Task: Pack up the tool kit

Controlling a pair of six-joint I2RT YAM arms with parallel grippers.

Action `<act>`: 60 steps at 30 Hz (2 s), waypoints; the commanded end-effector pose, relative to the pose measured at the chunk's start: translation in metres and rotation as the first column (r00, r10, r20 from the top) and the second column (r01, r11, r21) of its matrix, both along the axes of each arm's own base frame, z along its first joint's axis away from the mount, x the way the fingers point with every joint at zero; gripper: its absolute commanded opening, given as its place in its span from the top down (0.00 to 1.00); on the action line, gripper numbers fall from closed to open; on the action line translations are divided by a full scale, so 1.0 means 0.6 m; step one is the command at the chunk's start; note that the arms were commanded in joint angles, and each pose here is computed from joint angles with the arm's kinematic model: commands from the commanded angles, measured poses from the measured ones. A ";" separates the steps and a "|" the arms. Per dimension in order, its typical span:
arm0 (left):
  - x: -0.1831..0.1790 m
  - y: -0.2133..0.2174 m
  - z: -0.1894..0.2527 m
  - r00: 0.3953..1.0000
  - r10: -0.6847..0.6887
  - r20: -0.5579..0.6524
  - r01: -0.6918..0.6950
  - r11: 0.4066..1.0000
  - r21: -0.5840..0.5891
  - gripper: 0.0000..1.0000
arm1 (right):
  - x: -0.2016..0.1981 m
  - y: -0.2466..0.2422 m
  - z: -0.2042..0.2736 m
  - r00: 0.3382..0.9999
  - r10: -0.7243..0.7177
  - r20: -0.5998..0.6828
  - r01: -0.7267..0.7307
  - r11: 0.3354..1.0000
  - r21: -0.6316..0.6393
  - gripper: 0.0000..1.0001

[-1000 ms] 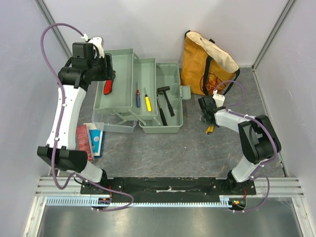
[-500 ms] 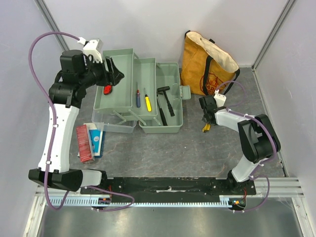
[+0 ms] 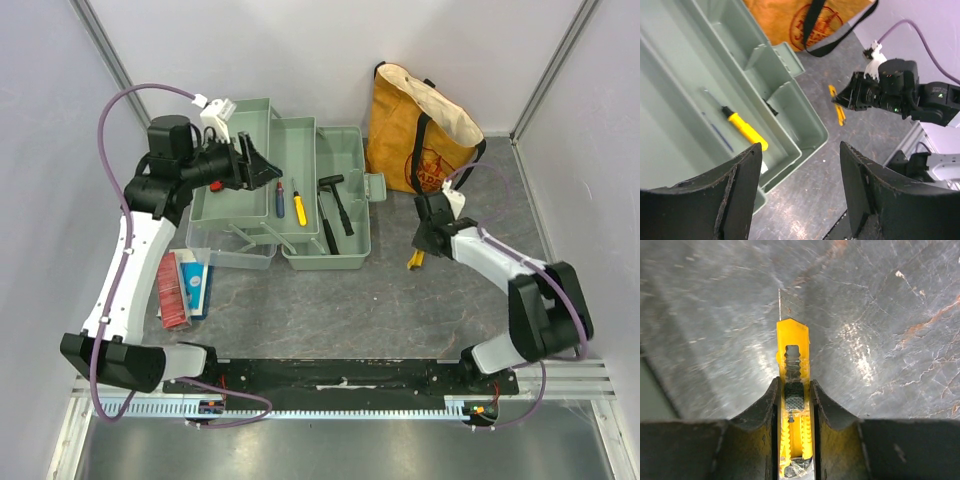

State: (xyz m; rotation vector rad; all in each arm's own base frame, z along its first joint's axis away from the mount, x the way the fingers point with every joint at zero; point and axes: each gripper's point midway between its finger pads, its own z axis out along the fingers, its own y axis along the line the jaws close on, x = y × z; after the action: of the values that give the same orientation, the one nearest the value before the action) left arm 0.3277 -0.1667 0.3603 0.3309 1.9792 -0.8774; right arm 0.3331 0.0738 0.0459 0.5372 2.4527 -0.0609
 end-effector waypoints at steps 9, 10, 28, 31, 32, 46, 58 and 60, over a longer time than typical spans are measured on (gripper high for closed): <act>-0.067 -0.120 0.043 0.959 -0.275 0.072 0.283 0.947 -0.150 0.30 | 0.019 0.146 0.337 0.848 0.194 0.493 -0.407 0.834 0.372 0.90; -0.069 -0.127 0.043 0.956 -0.284 0.071 0.292 0.943 -0.160 0.30 | 0.014 0.158 0.366 0.819 0.200 0.538 -0.451 0.804 0.388 0.90; 0.003 0.073 0.049 0.867 0.478 0.141 -0.486 0.874 0.021 0.29 | 0.010 0.469 0.564 0.522 0.314 0.793 -0.788 0.534 0.307 0.90; 0.008 0.120 0.046 0.817 0.561 0.134 -0.571 0.820 0.048 0.29 | 0.009 0.532 0.573 0.491 0.343 0.801 -0.808 0.523 0.272 0.90; 0.010 0.135 0.044 0.798 0.587 0.135 -0.597 0.800 0.055 0.29 | 0.008 0.550 0.570 0.477 0.358 0.803 -0.815 0.523 0.251 0.90; 0.040 0.358 0.043 0.575 0.805 0.145 -0.817 0.557 0.148 0.27 | 0.072 0.689 0.494 0.516 0.351 0.782 -0.697 0.702 0.145 0.89; 0.083 0.392 -0.026 0.615 0.789 0.020 -0.778 0.601 0.184 0.24 | 0.131 0.689 0.410 0.565 0.396 0.724 -0.533 0.845 -0.047 0.58; 0.086 0.391 -0.054 0.631 0.776 -0.009 -0.756 0.617 0.220 0.23 | 0.130 0.687 0.409 0.566 0.411 0.714 -0.534 0.843 -0.062 0.44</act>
State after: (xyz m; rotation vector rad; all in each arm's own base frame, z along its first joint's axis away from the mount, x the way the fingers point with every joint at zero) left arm 0.3767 0.0724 0.3370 -0.5570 1.9689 -0.1084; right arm 0.4030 0.4999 0.2784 -0.1000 1.7710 0.6069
